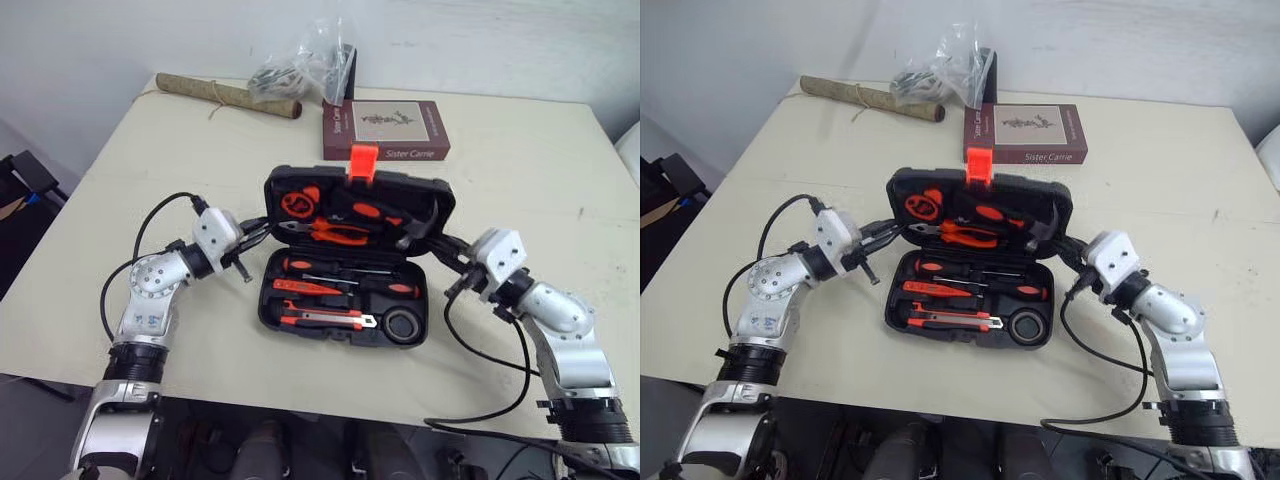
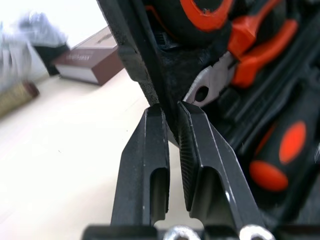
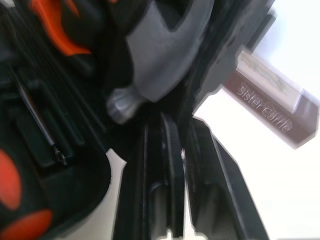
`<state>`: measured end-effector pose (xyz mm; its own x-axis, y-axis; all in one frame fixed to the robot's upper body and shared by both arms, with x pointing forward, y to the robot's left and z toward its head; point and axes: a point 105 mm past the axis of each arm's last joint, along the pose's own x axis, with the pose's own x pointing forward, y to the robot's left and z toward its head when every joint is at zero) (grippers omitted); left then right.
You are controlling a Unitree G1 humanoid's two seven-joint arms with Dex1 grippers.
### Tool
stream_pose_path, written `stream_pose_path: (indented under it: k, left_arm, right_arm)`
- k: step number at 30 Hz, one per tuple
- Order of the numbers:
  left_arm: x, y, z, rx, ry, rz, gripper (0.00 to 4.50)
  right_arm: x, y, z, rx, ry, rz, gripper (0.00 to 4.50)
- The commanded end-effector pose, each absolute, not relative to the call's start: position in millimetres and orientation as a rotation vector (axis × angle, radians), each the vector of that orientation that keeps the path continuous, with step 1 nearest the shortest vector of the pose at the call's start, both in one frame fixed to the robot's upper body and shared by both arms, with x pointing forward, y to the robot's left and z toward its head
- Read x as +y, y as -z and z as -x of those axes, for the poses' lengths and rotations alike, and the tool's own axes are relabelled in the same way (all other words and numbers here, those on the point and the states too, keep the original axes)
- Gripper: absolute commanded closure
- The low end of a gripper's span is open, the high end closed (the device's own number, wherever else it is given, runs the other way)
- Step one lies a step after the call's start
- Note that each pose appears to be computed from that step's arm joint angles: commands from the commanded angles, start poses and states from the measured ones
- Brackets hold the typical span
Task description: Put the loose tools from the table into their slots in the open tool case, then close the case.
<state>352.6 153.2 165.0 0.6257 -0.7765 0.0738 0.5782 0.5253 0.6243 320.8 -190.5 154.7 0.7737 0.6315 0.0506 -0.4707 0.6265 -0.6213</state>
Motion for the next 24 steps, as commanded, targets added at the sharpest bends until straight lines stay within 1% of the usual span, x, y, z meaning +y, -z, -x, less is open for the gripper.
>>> stream_pose_path:
  k: [1, 2, 3, 4, 5, 6, 7, 9, 10, 11, 13, 16, 17, 18, 19, 20, 22, 23, 24]
  left_arm:
    - [161.0, -164.0, -337.8, -0.454, 0.834, -0.775, 4.46]
    - [162.8, -158.8, -333.9, -0.452, 0.844, -0.798, 4.09]
    - [168.0, -154.5, -328.7, -0.45, 0.836, -0.823, 3.62]
    - [171.4, -152.1, -325.3, -0.452, 0.827, -0.838, 3.43]
    - [181.3, -148.5, -319.6, -0.44, 0.804, -0.867, 3.01]
    - [187.7, -146.1, -315.4, -0.431, 0.789, -0.887, 2.54]
    - [204.5, -142.3, -309.4, -0.387, 0.752, -0.88, 2.11]
    - [238.4, -135.1, -298.9, -0.271, 0.678, -0.82, 2.08]
    - [251.2, -132.7, -292.6, -0.225, 0.657, -0.778, 2.08]
    - [257.2, -131.6, -288.7, -0.201, 0.65, -0.751, 2.08]
    - [267.5, -138.1, -284.5, -0.173, 0.629, -0.685, 2.08]
    - [264.8, -151.7, -290.1, -0.17, 0.635, -0.609, 2.08]
    - [259.2, -159.6, -297.7, -0.187, 0.64, -0.6, 2.34]
    - [255.2, -165.1, -302.7, -0.198, 0.644, -0.595, 2.62]
    - [246.2, -171.9, -313.1, -0.212, 0.661, -0.572, 2.94]
    - [239.6, -176.6, -320.0, -0.219, 0.675, -0.556, 3.38]
    - [218.5, -179.8, -339.6, -0.207, 0.729, -0.503, 4.33]
    - [209.3, -178.8, -347.4, -0.194, 0.754, -0.487, 4.5]
    - [195.1, -179.1, -352.7, -0.204, 0.808, -0.482, 4.5]
  right_arm:
    - [-196.8, -142.4, -309.3, -0.35, -0.671, 0.928, 4.5]
    - [-199.7, -143.3, -308.1, -0.385, -0.647, 0.972, 4.5]
    - [-200.6, -137.7, -305.5, -0.385, -0.662, 0.981, 3.84]
    - [-201.0, -133.6, -303.4, -0.385, -0.675, 0.98, 3.66]
    - [-203.4, -125.2, -299.0, -0.366, -0.697, 0.993, 3.33]
    - [-205.4, -118.8, -295.6, -0.351, -0.714, 1.002, 2.78]
    - [-213.3, -113.1, -291.1, -0.325, -0.72, 1.025, 2.25]
    - [-232.5, -111.9, -285.3, -0.286, -0.684, 1.038, 1.15]
    - [-240.8, -113.6, -282.1, -0.267, -0.669, 1.022, 0.81]
    - [-245.1, -115.0, -280.1, -0.258, -0.66, 1.008, 0.81]
    - [-255.6, -116.4, -268.4, -0.203, -0.668, 0.945, 0.81]
    - [-256.9, -113.6, -250.3, -0.1, -0.733, 0.789, 0.81]
    - [-252.7, -110.8, -243.8, -0.052, -0.78, 0.704, 1.04]
    - [-249.1, -109.3, -239.1, -0.02, -0.815, 0.644, 1.3]
    - [-241.9, -105.3, -230.8, 0.03, -0.882, 0.579, 1.65]
    - [-236.6, -103.0, -224.6, 0.066, -0.931, 0.534, 2.1]
    - [-224.2, -93.4, -210.2, 0.175, -1.027, 0.447, 3.17]
    - [-218.2, -89.6, -204.1, 0.218, -1.069, 0.425, 3.63]
    - [-212.0, -84.1, -196.6, 0.28, -1.12, 0.405, 4.15]
